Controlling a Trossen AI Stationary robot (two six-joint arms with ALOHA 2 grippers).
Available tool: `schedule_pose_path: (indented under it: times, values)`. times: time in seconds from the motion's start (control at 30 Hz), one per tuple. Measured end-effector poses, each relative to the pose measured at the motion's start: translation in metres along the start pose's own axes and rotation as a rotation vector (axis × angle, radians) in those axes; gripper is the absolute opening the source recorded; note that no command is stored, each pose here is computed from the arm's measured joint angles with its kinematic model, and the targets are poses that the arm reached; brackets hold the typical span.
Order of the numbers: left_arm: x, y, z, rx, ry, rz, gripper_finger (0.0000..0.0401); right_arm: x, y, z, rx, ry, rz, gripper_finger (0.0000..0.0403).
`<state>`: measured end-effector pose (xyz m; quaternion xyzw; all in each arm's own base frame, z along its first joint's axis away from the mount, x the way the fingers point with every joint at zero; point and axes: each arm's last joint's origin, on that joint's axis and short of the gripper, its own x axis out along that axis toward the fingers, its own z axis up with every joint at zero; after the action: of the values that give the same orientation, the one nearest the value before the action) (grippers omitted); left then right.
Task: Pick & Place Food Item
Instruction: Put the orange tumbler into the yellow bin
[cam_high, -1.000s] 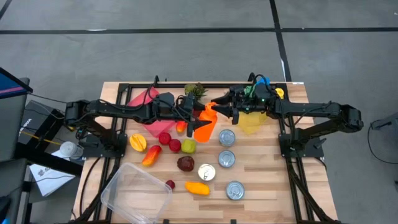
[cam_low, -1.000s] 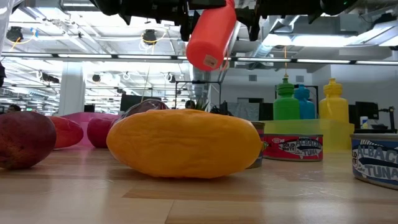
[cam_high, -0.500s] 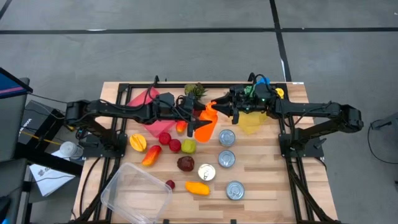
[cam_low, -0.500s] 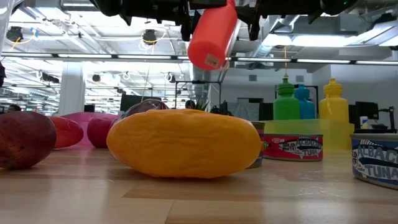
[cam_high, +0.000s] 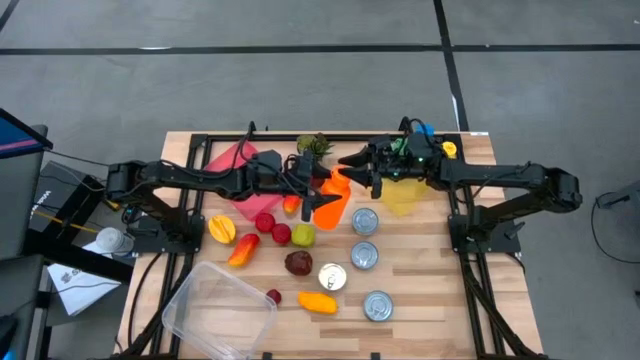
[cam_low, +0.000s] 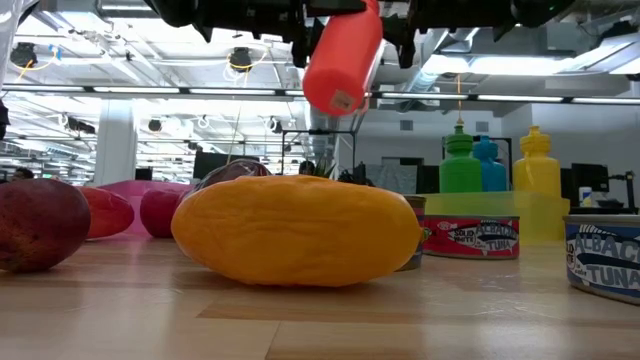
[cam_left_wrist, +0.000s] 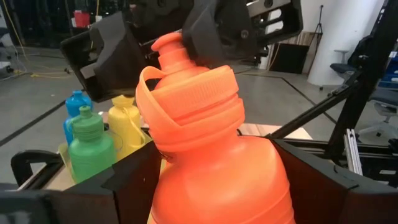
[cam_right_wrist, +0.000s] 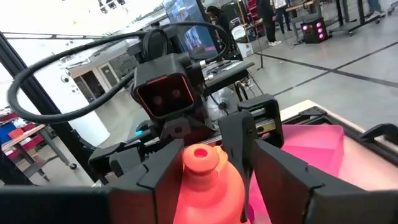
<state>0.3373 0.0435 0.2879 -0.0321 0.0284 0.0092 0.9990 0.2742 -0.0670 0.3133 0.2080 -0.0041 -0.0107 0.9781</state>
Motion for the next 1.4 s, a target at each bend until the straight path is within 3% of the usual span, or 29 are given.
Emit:
schedule_pose_path:
  times: [0.13, 0.33, 0.6, 0.9, 1.0, 1.13, 1.4]
  values:
    - [0.000, 0.001, -0.003, -0.003, 0.020, 0.002, 0.0281, 0.006, -0.002, -0.004, 0.003, 0.032, 0.035, 0.0140]
    - [0.000, 0.001, -0.002, -0.001, 0.020, 0.020, 0.0281, 0.010, 0.002, 0.006, -0.052, 0.020, 0.044, 0.0043]
    - [-0.001, 0.001, 0.000, -0.004, 0.005, 0.031, 0.0283, 0.011, 0.005, 0.012, -0.047, 0.053, 0.031, 0.0044]
    - [-0.019, 0.004, 0.014, -0.084, 0.029, 0.154, 0.0334, -0.013, 0.004, 0.028, -0.103, 0.029, -0.062, 0.0044]
    - [-0.032, 0.002, 0.027, -0.079, 0.004, 0.172, 0.0348, -0.032, 0.005, 0.036, -0.126, 0.031, -0.139, 0.0044]
    - [-0.050, 0.001, 0.042, -0.077, -0.016, 0.240, 0.0355, -0.062, 0.010, 0.042, -0.187, 0.048, -0.329, 0.0044]
    - [-0.078, 0.000, 0.055, -0.073, -0.007, 0.370, 0.0346, -0.118, 0.030, 0.035, -0.289, 0.033, -0.666, 0.0044]
